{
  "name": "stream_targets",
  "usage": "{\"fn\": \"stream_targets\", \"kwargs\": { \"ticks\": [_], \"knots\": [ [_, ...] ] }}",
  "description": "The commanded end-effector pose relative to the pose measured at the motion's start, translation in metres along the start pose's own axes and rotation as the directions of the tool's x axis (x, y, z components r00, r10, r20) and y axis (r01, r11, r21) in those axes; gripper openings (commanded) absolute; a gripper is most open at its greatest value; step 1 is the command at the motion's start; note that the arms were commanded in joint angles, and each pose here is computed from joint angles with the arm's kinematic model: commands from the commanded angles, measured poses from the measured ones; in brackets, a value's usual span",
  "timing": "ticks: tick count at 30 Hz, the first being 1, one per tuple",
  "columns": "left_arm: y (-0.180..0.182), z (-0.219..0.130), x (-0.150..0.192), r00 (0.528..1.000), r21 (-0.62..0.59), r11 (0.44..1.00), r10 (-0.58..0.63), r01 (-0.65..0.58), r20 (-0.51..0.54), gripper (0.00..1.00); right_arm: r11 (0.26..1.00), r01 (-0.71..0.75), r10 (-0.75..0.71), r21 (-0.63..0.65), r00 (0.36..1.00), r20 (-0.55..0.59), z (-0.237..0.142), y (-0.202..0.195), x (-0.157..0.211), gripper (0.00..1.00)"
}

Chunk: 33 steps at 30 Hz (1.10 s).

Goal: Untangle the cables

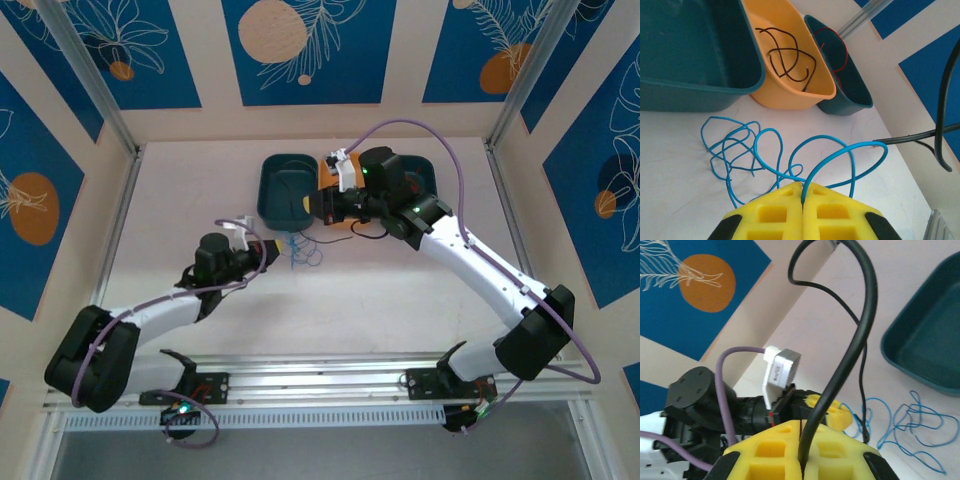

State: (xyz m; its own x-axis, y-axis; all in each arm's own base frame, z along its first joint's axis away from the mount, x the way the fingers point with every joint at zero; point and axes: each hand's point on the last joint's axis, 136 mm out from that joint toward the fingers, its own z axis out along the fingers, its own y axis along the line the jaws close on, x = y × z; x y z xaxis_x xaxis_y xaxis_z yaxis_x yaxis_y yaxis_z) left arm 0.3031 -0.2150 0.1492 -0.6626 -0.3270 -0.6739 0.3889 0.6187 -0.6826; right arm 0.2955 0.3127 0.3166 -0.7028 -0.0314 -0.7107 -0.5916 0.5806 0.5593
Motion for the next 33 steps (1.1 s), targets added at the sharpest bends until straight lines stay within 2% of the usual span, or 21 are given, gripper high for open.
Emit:
{"fn": "stream_targets", "kwargs": {
  "ticks": [1, 9, 15, 20, 26, 33],
  "knots": [
    [0.009, -0.009, 0.002, 1.000, -0.070, 0.997, 0.012, -0.012, 0.003, 0.00, 0.995, 0.027, -0.033, 0.095, 0.998, 0.063, -0.026, -0.007, -0.014, 0.00],
    [0.035, -0.038, 0.017, 0.999, -0.250, 0.968, 0.017, -0.026, -0.037, 0.00, 0.964, -0.047, 0.015, 0.262, 0.993, 0.121, -0.056, -0.042, -0.031, 0.00],
    [0.033, -0.055, 0.019, 0.998, -0.275, 0.960, 0.050, -0.062, -0.049, 0.00, 0.951, -0.122, 0.079, 0.283, 0.984, 0.157, -0.061, -0.072, -0.057, 0.00],
    [0.031, -0.059, 0.021, 0.997, -0.272, 0.960, 0.059, -0.073, -0.058, 0.00, 0.945, -0.162, 0.119, 0.285, 0.980, 0.161, -0.039, -0.105, -0.079, 0.00],
    [0.031, -0.058, 0.022, 0.996, -0.268, 0.961, 0.057, -0.072, -0.064, 0.00, 0.931, -0.208, 0.169, 0.300, 0.974, 0.148, 0.007, -0.152, -0.100, 0.00],
    [0.029, -0.057, 0.020, 0.997, -0.264, 0.962, 0.056, -0.070, -0.059, 0.00, 0.908, -0.278, 0.252, 0.312, 0.960, 0.122, 0.044, -0.201, -0.105, 0.00]
  ]
}}
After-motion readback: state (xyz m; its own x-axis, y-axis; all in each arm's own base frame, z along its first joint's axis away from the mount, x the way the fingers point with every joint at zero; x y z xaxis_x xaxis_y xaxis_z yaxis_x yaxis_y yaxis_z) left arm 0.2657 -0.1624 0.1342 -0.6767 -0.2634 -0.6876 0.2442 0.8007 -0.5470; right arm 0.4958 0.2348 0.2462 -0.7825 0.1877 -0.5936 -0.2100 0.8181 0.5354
